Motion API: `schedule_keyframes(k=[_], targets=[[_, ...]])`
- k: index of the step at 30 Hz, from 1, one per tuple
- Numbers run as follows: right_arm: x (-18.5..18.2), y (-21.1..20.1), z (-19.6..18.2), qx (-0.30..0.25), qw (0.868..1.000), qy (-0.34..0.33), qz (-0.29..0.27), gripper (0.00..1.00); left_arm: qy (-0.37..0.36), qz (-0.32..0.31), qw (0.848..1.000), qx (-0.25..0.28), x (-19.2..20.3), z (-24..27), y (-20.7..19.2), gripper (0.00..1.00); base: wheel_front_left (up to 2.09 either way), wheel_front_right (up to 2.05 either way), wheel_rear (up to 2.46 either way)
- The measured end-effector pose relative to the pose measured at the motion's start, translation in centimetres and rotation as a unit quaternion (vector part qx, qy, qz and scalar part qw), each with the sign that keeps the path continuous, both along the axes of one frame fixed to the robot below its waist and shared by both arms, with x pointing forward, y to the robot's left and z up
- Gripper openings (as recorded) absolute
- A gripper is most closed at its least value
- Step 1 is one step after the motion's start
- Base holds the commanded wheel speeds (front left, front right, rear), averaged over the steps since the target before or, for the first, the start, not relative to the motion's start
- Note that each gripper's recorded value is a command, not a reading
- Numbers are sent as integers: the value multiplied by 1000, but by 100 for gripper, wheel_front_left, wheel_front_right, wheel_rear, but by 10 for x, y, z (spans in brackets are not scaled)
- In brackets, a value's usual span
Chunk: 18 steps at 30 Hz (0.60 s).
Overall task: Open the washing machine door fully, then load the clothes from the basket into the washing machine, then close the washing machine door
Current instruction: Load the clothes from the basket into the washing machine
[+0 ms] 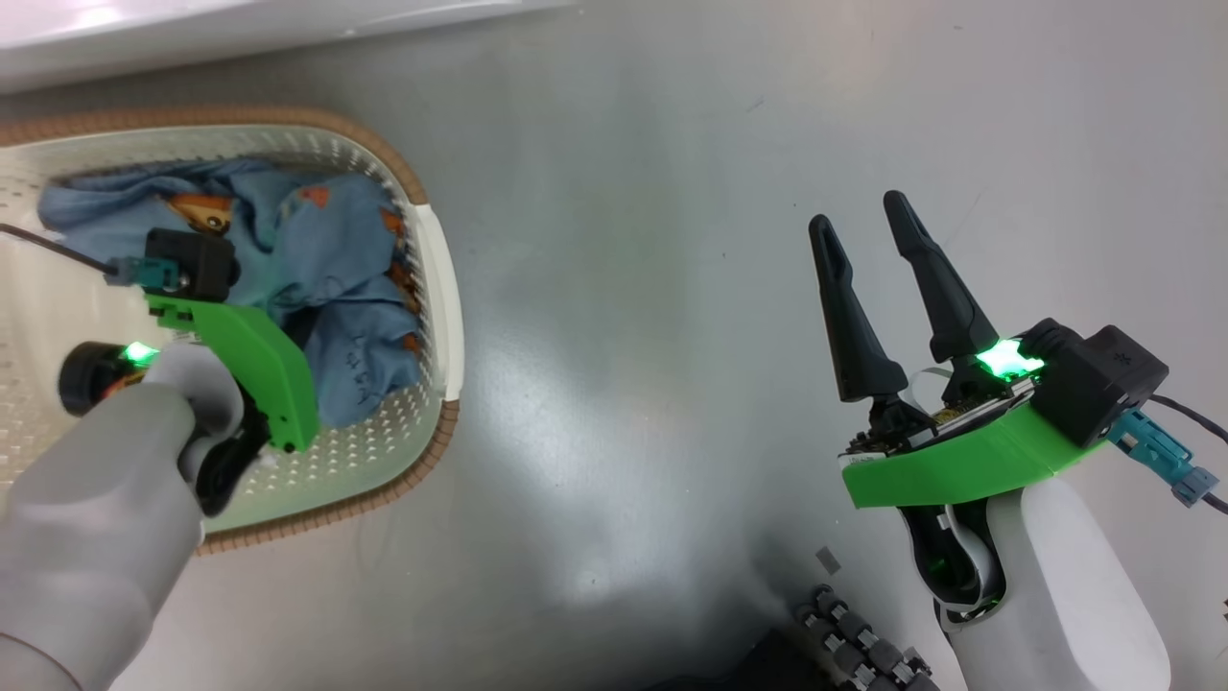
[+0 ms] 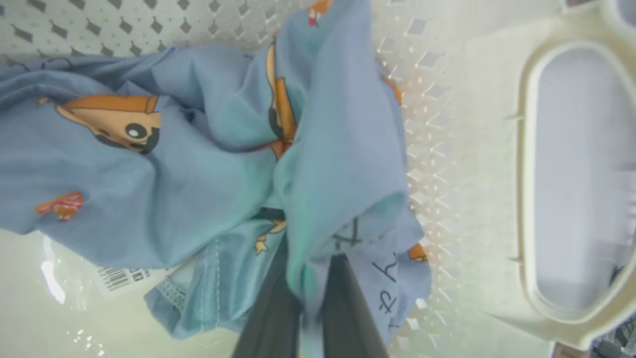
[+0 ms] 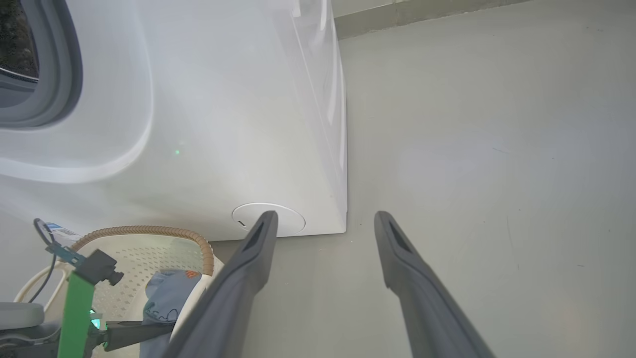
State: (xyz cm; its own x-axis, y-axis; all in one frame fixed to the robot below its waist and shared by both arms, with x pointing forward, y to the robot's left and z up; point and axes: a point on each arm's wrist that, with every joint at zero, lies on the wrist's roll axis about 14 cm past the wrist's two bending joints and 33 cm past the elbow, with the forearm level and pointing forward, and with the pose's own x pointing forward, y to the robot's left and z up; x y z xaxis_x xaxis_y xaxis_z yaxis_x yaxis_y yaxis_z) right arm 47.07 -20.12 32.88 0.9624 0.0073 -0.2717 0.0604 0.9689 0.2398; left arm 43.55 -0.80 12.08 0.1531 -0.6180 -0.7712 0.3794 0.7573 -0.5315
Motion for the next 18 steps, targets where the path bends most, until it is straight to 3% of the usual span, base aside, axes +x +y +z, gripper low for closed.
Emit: schedule_keyframes(k=[9,18], targets=[[11,7,18,15,999,-27,4,100,-68,44,996,-37,23,35,4,0,0,0,0],[13,9,48,20,998,-58,5,100,-118,62,989,-64,19,77,8,0,0,0,0]])
